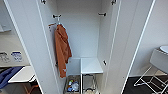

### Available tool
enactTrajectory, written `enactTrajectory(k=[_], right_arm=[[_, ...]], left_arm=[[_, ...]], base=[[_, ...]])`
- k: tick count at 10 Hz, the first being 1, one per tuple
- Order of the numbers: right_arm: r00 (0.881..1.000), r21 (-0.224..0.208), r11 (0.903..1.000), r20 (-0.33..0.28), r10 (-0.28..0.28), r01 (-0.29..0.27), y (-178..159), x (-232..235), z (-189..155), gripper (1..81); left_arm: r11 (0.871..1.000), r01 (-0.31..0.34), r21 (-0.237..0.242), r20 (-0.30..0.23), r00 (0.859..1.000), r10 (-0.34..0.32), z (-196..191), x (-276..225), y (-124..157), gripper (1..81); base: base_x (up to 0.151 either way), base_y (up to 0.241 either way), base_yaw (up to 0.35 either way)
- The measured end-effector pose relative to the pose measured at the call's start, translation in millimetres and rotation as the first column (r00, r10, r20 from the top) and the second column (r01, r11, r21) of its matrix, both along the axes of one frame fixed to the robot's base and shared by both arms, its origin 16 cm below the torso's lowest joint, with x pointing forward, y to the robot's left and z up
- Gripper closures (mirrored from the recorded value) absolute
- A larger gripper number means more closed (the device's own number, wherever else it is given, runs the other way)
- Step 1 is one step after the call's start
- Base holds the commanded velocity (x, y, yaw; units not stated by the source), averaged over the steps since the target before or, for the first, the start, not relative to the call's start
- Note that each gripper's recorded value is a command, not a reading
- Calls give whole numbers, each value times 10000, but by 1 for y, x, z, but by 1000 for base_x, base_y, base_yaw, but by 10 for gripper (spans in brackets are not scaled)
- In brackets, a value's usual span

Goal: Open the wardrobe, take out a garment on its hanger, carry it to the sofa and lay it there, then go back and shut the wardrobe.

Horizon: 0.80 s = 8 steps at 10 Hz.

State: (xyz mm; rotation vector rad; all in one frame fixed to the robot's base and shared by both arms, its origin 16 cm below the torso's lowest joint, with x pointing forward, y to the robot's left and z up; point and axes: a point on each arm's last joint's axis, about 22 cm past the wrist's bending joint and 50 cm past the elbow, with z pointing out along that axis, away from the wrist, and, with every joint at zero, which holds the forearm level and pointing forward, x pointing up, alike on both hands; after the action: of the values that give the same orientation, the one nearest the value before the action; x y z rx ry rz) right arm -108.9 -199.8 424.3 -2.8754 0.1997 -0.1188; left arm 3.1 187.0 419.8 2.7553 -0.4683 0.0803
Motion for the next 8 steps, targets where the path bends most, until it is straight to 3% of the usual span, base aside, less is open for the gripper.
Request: enactTrajectory(k=[8], right_arm=[[10000, 42, 10000, -77, 13, -13, 3, -4, 0, 10]], left_arm=[[10000, -21, 3, 18, 10000, 21, 0, 2, 0, 10]], base=[[0, 0, 0]])
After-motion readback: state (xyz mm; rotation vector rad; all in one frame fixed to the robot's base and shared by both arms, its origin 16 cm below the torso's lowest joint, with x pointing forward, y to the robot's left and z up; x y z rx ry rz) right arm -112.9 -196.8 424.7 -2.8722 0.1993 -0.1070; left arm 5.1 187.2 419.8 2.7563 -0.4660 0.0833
